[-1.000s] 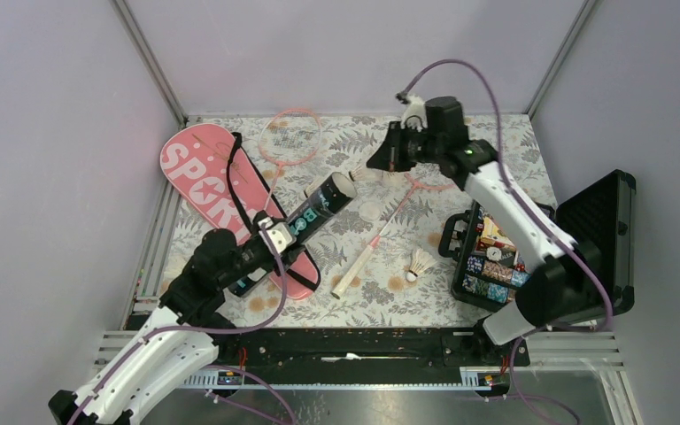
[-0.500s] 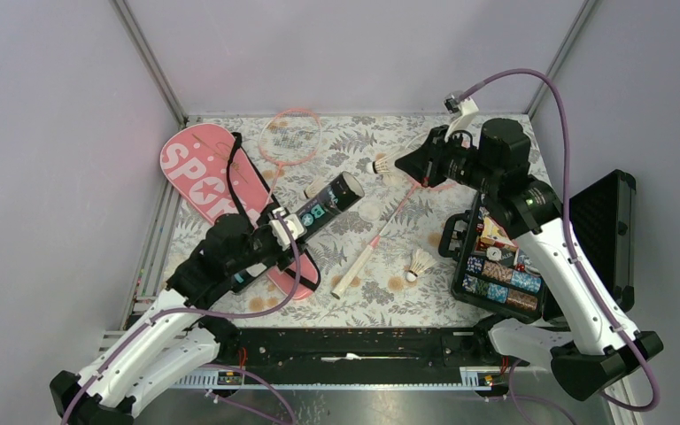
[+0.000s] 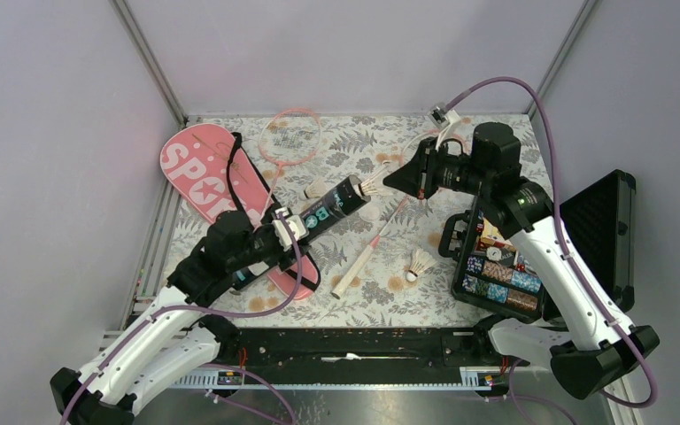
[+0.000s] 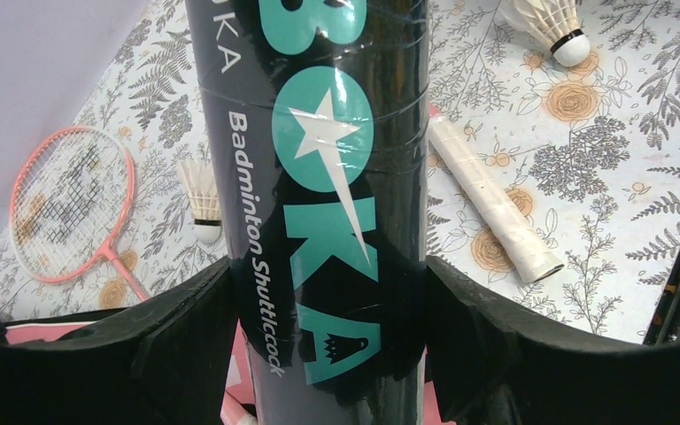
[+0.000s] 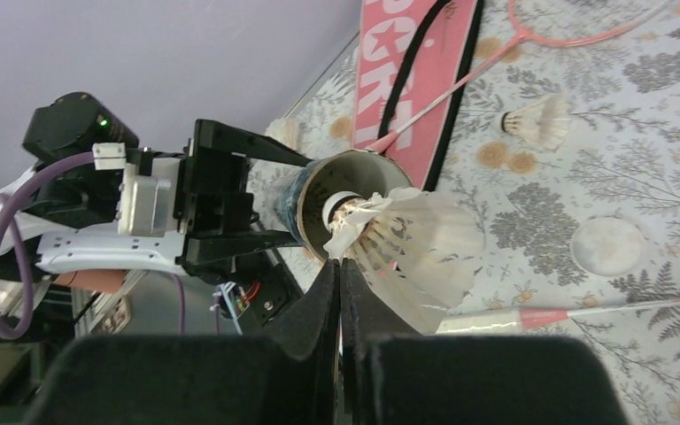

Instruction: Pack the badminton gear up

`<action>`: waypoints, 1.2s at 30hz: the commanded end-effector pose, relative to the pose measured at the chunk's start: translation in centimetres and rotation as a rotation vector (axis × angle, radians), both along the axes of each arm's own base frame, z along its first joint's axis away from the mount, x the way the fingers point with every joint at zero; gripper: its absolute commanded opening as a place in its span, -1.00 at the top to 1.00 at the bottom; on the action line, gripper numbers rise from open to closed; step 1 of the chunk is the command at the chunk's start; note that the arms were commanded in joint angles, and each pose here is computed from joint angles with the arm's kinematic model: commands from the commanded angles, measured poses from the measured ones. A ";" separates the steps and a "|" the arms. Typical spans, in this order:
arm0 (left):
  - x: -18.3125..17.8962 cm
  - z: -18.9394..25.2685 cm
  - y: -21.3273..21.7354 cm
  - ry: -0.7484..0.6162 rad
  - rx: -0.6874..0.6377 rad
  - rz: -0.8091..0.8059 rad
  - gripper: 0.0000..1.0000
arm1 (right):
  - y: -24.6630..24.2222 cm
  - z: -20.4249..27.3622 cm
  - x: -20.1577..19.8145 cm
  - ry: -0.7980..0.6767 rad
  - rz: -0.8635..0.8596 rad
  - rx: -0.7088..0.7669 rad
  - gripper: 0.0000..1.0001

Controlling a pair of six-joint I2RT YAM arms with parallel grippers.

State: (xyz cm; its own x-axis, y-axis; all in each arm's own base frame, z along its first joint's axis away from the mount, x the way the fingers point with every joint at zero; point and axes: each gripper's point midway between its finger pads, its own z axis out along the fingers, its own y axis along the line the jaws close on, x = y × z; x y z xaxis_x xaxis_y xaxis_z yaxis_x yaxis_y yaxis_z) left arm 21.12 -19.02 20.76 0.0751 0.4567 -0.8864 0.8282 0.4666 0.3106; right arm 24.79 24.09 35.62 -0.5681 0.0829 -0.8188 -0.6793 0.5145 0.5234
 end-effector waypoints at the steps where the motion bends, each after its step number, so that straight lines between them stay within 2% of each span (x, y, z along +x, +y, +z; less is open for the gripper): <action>1: -0.1 4.4 -1.2 -0.114 -0.081 -0.068 0.50 | 1.4 1.1 -1.5 -0.007 0.105 0.062 1.00; 17: -1.7 5.0 -2.0 -0.163 -0.122 -0.167 0.54 | 4.8 -0.5 -3.1 0.063 0.266 0.121 1.00; 30: -1.3 5.0 -2.1 -0.156 -0.133 -0.149 0.54 | 6.3 -1.3 -3.6 0.117 0.312 0.142 1.00; 36: -1.2 4.6 -2.0 -0.157 -0.128 -0.144 0.54 | 6.4 -1.3 -3.5 0.143 0.297 0.172 0.80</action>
State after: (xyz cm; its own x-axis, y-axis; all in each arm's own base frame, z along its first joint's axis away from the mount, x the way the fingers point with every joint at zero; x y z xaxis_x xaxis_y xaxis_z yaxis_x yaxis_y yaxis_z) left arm 19.32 -20.18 22.27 0.1607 0.3916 -0.9060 0.8662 0.3841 0.3197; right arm 21.56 30.02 33.54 -0.6976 0.0044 -0.7165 -0.6937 0.2459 0.6770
